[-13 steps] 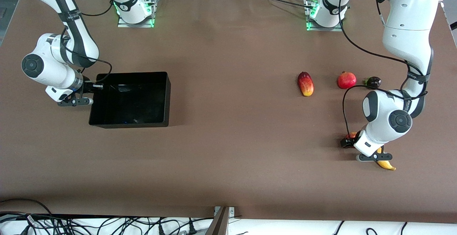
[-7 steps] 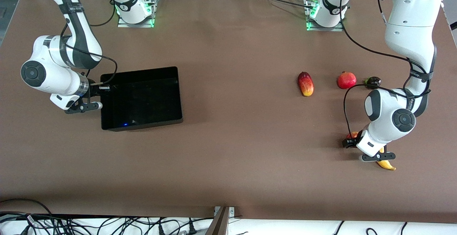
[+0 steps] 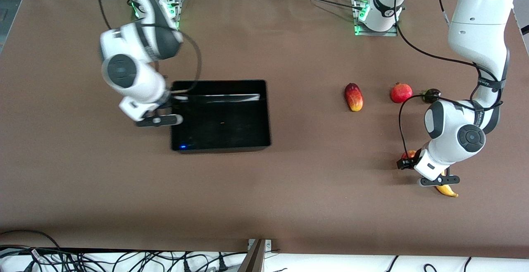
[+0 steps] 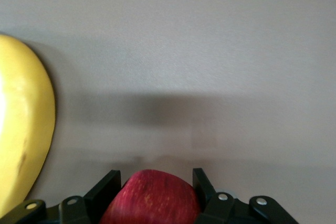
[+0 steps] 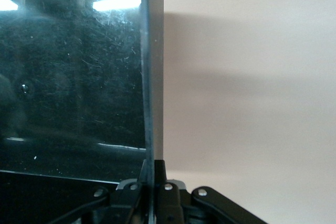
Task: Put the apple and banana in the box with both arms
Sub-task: 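Drag the box with the right gripper while the left gripper lifts the apple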
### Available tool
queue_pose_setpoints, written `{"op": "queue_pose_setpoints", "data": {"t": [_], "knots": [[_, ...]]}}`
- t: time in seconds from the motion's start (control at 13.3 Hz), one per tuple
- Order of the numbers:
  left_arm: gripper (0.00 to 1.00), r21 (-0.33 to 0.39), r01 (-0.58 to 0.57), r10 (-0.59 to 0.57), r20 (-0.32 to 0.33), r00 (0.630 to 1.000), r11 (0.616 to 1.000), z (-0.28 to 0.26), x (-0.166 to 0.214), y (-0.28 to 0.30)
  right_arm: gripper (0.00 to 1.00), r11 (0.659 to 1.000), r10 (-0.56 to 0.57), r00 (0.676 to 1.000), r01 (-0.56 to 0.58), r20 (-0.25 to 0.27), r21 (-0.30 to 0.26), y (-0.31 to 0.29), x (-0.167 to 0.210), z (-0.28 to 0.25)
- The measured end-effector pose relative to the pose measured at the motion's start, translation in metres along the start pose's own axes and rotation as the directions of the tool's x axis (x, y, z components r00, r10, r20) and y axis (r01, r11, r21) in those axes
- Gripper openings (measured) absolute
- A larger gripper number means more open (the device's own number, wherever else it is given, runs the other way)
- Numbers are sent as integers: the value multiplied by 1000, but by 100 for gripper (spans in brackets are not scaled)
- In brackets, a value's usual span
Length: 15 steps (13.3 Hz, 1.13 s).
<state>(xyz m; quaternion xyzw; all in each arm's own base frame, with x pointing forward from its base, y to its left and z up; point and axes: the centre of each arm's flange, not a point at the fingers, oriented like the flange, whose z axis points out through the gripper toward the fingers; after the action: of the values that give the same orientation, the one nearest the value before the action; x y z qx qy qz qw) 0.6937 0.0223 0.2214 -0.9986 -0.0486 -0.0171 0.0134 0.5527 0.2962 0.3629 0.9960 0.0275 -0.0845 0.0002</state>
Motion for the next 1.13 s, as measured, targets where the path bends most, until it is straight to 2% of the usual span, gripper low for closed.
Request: {"op": "queue_pose_setpoints", "data": {"t": [0.15,0.38,0.6,0.83,0.9,1.13], "knots": [[63,0,10,-10,34,999,1000,-37,-3,7,5,998,27,999,-29,19,62,-79,-7,10],[63,-11,55,-54,89,995,998,-98,-19,47,5,993,89,996,-91,26,73,-153,-15,38],[63,-12,119,-116,132,984,993,-130,-42,117,5,988,116,993,-112,-30,107,-207,-27,82],[63,18,158,-159,168,973,987,-132,-72,190,5,988,88,993,-78,-73,131,-241,-39,122],[63,29,165,-168,175,970,986,-130,-82,209,11,988,85,993,-74,-80,135,-245,-40,127],[63,72,159,-171,220,960,985,-102,-111,245,44,985,103,989,-87,-108,150,-238,-27,109]]}}
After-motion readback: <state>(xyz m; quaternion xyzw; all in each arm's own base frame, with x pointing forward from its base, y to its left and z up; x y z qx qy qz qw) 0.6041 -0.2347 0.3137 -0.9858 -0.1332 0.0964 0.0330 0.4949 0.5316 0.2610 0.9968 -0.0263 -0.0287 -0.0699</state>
